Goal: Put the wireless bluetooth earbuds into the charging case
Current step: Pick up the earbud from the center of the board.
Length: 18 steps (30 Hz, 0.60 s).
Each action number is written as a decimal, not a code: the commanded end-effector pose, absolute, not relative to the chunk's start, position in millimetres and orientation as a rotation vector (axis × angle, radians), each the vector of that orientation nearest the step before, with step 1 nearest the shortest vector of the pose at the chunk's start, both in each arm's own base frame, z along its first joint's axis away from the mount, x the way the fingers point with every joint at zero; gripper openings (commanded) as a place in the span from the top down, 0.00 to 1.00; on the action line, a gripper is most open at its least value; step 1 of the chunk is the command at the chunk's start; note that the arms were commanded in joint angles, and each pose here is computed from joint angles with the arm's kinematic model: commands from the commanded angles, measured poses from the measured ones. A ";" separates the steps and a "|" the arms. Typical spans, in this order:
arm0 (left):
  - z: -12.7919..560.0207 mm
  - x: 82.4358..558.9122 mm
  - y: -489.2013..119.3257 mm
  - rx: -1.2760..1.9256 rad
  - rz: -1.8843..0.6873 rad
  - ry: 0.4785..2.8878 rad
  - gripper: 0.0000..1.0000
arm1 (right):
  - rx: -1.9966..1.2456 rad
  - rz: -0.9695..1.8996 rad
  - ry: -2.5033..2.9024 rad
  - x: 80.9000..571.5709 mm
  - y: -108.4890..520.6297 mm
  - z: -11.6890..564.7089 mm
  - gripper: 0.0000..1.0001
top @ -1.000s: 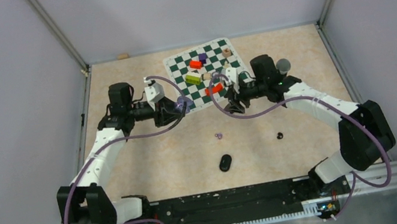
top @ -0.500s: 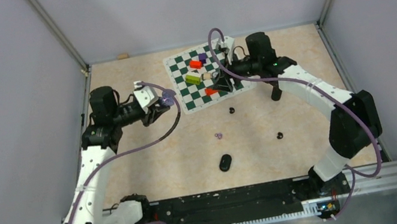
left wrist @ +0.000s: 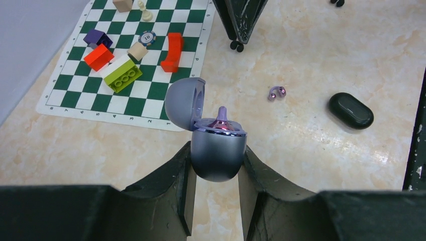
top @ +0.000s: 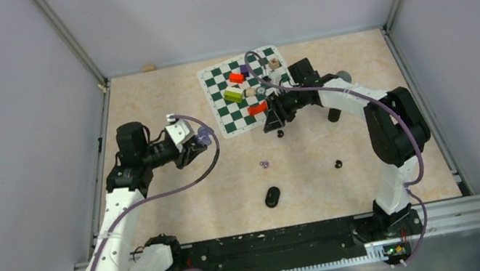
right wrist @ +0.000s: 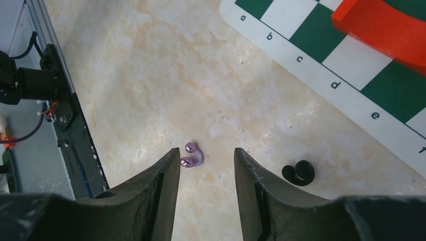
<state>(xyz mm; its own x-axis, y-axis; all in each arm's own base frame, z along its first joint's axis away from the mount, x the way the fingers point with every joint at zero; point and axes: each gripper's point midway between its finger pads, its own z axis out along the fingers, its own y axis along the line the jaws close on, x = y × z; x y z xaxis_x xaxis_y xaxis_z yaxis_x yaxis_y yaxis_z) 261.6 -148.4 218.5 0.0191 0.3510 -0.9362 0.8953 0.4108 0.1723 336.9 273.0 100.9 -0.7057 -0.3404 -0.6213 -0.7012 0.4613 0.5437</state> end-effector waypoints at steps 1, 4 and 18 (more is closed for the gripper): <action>230.1 262.1 -152.3 1.149 -0.644 1.487 1.00 | -0.863 1.179 2.426 331.8 270.0 78.3 0.61; 228.7 260.9 -151.7 1.150 -0.652 1.482 1.00 | -0.852 1.243 2.502 319.2 268.7 64.5 0.65; 231.9 259.8 -149.8 1.131 -0.680 1.475 1.00 | -0.948 1.080 2.547 304.8 272.8 42.6 0.68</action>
<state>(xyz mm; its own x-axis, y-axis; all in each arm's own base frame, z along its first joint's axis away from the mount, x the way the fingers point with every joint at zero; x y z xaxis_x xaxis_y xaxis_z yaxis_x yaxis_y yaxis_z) 259.4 -147.0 223.4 0.0261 0.3089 -0.9507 0.9055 0.3957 0.1534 310.8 269.5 41.3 -0.7991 -0.4396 -0.4101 -0.5990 0.5243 0.6052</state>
